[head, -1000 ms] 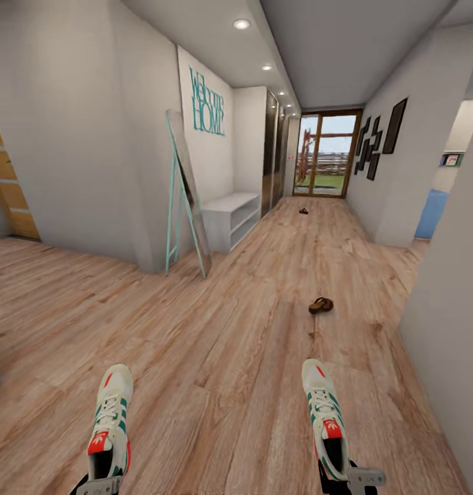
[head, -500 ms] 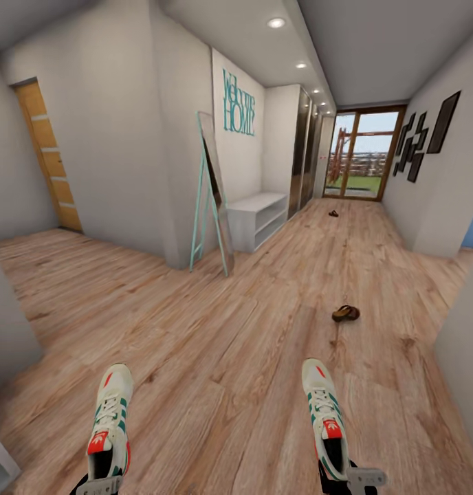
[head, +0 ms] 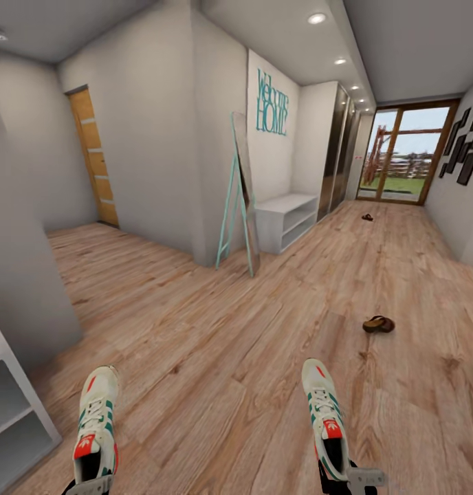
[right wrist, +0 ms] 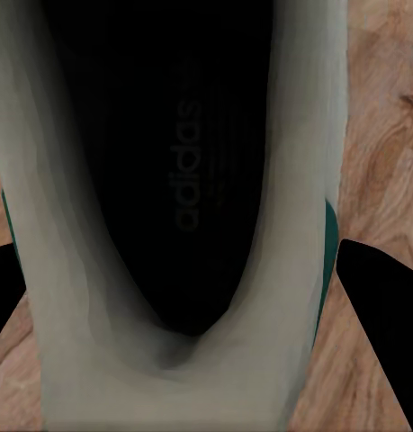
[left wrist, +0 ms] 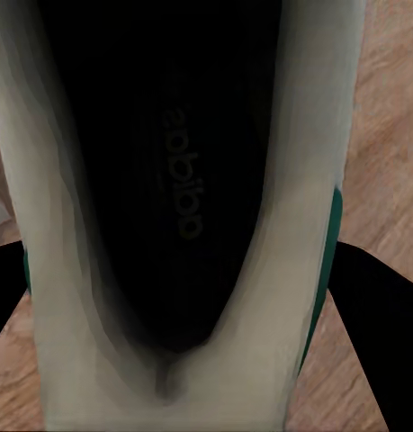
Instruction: Pick up the two gym shoes and the two sandals from the corridor floor and place them onto the hallstand (shoe rack) in the corridor, making sure they are on the rack and not on the floor. Arrange them so the two gym shoes are next to each other and the two sandals are next to each other.
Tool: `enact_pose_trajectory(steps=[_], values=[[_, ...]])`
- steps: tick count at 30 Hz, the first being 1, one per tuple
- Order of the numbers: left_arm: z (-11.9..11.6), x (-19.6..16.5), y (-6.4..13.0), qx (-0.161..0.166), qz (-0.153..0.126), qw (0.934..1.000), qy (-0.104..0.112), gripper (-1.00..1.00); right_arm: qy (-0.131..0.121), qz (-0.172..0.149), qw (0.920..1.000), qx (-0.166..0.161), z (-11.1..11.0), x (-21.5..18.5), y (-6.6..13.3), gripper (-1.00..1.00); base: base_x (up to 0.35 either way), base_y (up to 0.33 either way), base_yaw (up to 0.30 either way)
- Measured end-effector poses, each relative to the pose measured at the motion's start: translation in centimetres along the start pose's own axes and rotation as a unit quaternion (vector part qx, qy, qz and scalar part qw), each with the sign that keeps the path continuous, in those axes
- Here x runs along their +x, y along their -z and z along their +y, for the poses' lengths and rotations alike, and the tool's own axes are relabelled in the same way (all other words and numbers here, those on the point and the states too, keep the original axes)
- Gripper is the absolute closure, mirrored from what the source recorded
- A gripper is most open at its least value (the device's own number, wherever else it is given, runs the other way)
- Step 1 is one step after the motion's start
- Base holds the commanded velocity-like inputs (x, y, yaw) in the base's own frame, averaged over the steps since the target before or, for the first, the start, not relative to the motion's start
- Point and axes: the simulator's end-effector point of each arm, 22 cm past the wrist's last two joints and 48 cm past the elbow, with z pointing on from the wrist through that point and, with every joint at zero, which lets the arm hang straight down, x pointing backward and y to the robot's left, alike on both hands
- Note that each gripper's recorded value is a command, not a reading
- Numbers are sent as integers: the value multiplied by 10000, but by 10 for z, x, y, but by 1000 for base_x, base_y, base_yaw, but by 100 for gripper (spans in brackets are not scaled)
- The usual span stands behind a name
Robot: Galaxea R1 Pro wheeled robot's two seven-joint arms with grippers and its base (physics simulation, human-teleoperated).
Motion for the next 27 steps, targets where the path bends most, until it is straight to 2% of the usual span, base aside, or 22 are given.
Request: enact_pose_trajectory(steps=[10, 21, 27], values=[[5, 0, 0, -94, -6, 10000, 30, 100, 0, -4, 10000, 0, 0, 0, 0, 100, 0, 0, 276], [-1, 3, 1, 8, 28, 10000, -44, 100, -1, -3, 10000, -2, 0, 0, 0, 100, 0, 0, 276], [0, 10, 12, 28, -265, 9996, -101, 100, -1, -1, 10000, -2, 0, 0, 0, 100, 0, 0, 276]])
